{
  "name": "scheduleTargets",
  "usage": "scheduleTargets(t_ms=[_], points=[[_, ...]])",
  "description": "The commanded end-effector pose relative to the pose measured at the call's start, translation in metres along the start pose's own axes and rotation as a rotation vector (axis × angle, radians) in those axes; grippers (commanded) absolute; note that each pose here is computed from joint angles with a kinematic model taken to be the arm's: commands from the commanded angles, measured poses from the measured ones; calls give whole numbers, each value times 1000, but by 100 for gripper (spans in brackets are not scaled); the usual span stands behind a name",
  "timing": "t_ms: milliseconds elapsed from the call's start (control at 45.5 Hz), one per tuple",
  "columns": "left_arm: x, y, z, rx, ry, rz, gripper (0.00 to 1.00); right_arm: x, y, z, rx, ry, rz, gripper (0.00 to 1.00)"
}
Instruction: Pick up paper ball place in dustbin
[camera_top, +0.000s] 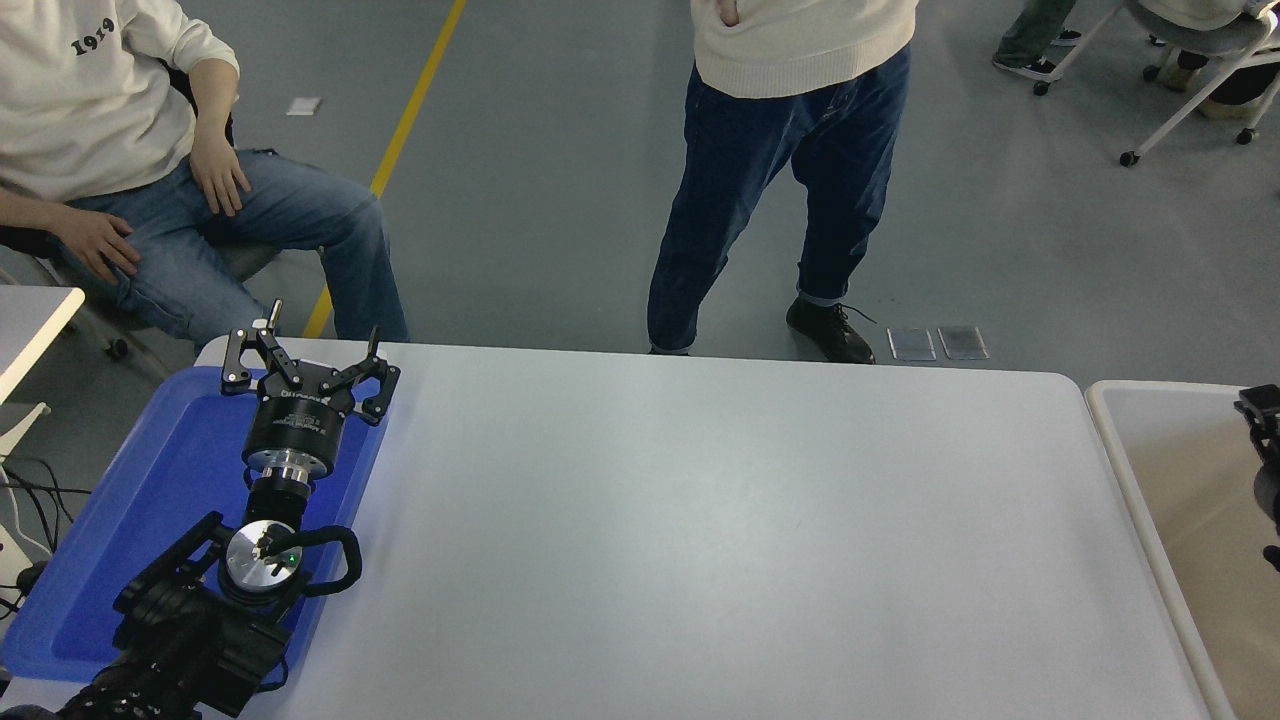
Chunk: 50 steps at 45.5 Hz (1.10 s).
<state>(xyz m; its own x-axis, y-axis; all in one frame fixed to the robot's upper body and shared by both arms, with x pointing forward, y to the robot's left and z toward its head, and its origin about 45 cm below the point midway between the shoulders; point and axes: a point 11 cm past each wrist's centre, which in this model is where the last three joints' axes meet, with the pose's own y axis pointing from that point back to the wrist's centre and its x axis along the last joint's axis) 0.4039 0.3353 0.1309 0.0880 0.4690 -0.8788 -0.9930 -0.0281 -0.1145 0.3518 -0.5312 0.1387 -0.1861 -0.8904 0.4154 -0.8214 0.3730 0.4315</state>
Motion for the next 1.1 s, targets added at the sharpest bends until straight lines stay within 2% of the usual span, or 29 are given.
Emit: scheduleTargets(t_ms=[0, 352, 615, 813, 1077], points=[[0, 0, 0, 1, -1, -1, 100, -43, 2, -22, 252, -362, -41, 100], [0, 0, 0, 2, -1, -1, 100, -113, 15, -23, 400, -670, -212, 100], [0, 0, 0, 1, -1, -1, 100, -144, 26, -18, 416, -770, -295, 100], [0, 0, 0, 2, -1, -1, 100, -149, 25, -11, 390, -851, -263, 100], [0, 0, 0, 2, -1, -1, 100, -147, 25, -9, 383, -846, -252, 100]])
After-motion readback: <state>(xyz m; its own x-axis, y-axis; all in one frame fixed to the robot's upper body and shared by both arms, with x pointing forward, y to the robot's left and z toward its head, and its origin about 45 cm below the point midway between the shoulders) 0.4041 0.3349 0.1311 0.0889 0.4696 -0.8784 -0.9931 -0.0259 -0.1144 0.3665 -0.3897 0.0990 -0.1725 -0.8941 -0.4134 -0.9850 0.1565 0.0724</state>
